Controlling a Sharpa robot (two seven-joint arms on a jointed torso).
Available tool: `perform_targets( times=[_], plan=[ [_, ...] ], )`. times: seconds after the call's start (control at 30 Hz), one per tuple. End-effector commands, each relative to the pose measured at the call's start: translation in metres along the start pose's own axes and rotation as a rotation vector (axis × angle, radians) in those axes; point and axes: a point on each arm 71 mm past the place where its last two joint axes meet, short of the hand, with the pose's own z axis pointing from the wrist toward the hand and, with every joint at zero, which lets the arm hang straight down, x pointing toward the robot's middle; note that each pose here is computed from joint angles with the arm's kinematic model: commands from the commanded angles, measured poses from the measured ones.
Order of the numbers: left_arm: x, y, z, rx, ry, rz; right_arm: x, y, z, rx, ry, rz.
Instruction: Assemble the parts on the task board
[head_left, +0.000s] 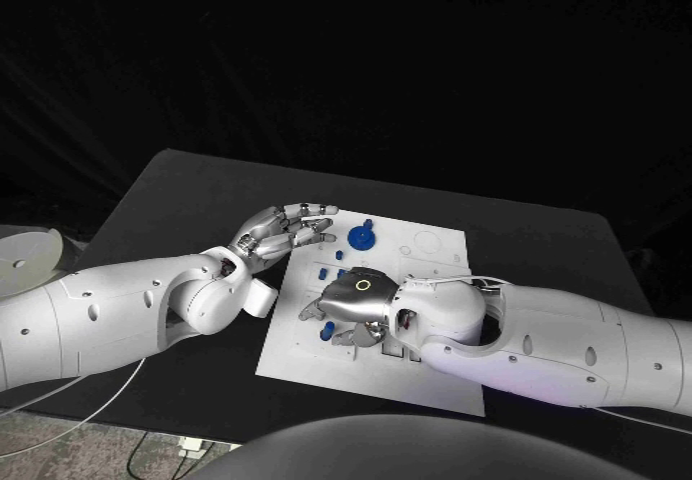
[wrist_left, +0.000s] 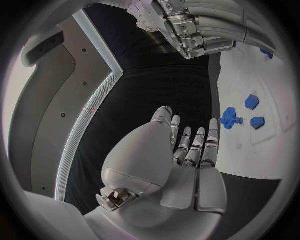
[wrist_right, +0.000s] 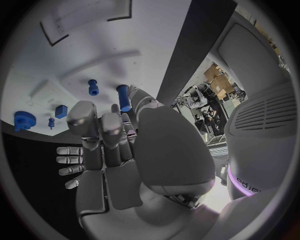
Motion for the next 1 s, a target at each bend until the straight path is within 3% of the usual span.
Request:
perform_targets(
  times=[0.03, 0.3, 0.53, 0.67, 0.77, 0.87, 1.0],
  plan=[
    [0.0020, 0.0000, 0.0006, 0.003, 0.017, -0.014, -0.002, -0.004, -0.002, 0.010, -0.043, 0.021],
    [0.0013, 0.0002, 0.0002, 0.002, 0.014, -0.012, -0.011, -0.020, -0.026, 0.065, -0.099, 0.064],
    [-0.0019, -0.0006, -0.0029, 0.005, 0.003, -0.009, -0.045, -0.053, -0.070, 0.184, -0.198, 0.236],
    [-0.0038, -0.0019, -0.0048, 0.017, -0.006, -0.004, -0.056, -0.077, -0.099, 0.291, -0.210, 0.378],
    [-0.0047, -0.0045, -0.0064, 0.046, -0.022, 0.004, -0.053, -0.095, -0.118, 0.382, -0.168, 0.460],
    [-0.0050, -0.0070, -0.0074, 0.077, -0.033, 0.013, -0.042, -0.108, -0.135, 0.481, -0.041, 0.504],
    [-0.0048, -0.0088, -0.0075, 0.102, -0.039, 0.024, -0.029, -0.119, -0.153, 0.577, 0.060, 0.535]
  ],
)
